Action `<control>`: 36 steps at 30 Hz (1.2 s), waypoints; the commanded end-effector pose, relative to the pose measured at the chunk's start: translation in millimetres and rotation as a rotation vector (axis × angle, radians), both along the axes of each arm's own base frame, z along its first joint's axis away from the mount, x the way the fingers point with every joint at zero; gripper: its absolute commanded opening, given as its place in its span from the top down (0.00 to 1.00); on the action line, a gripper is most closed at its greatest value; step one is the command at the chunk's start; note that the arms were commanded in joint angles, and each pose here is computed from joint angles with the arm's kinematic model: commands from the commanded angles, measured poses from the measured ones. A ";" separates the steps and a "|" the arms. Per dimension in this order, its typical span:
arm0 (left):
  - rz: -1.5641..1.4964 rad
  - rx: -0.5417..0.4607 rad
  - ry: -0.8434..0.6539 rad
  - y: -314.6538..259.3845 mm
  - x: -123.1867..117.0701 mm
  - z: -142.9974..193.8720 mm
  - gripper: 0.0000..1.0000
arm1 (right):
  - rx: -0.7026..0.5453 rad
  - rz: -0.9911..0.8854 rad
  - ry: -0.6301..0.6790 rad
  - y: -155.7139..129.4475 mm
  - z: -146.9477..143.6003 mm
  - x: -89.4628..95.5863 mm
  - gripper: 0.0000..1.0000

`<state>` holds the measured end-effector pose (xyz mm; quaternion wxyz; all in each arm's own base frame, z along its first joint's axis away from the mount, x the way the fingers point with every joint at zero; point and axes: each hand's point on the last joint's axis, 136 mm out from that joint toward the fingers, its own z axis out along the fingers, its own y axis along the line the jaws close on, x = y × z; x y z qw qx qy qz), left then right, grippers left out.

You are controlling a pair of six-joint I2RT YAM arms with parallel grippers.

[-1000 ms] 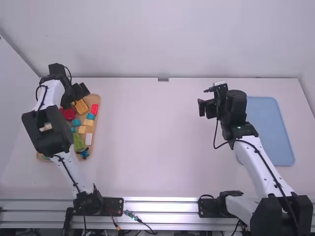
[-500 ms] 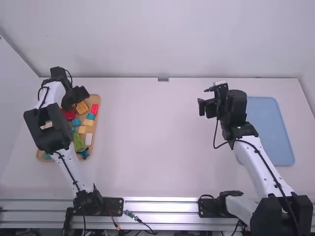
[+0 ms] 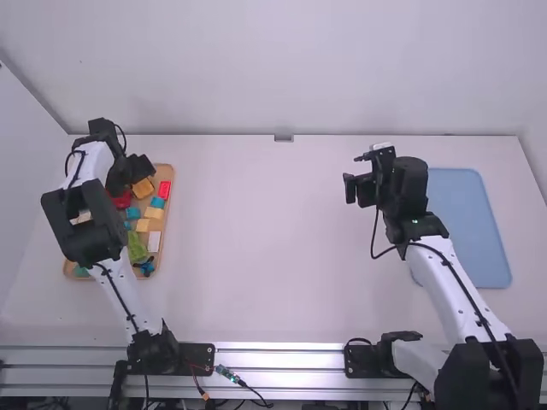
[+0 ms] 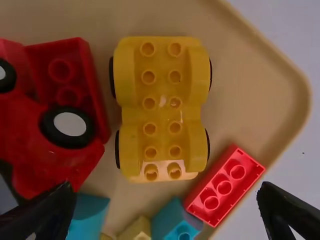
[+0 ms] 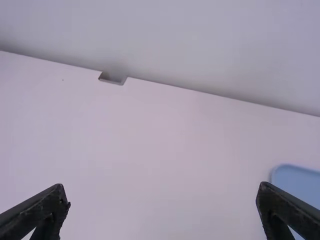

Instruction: Assemble lego blocks to make yellow taxi

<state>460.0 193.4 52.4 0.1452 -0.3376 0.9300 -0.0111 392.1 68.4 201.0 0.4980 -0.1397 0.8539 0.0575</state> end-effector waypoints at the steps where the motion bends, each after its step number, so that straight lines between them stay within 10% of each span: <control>1: -0.016 0.006 0.016 -1.7 -1.2 -5.2 0.06 | 0.007 0.006 -0.016 2.1 8.8 2.4 0.01; 36: -0.028 -0.014 -0.001 -3.7 14.9 -31.0 0.10 | -0.072 0.032 -0.055 23.8 21.7 -11.4 0.01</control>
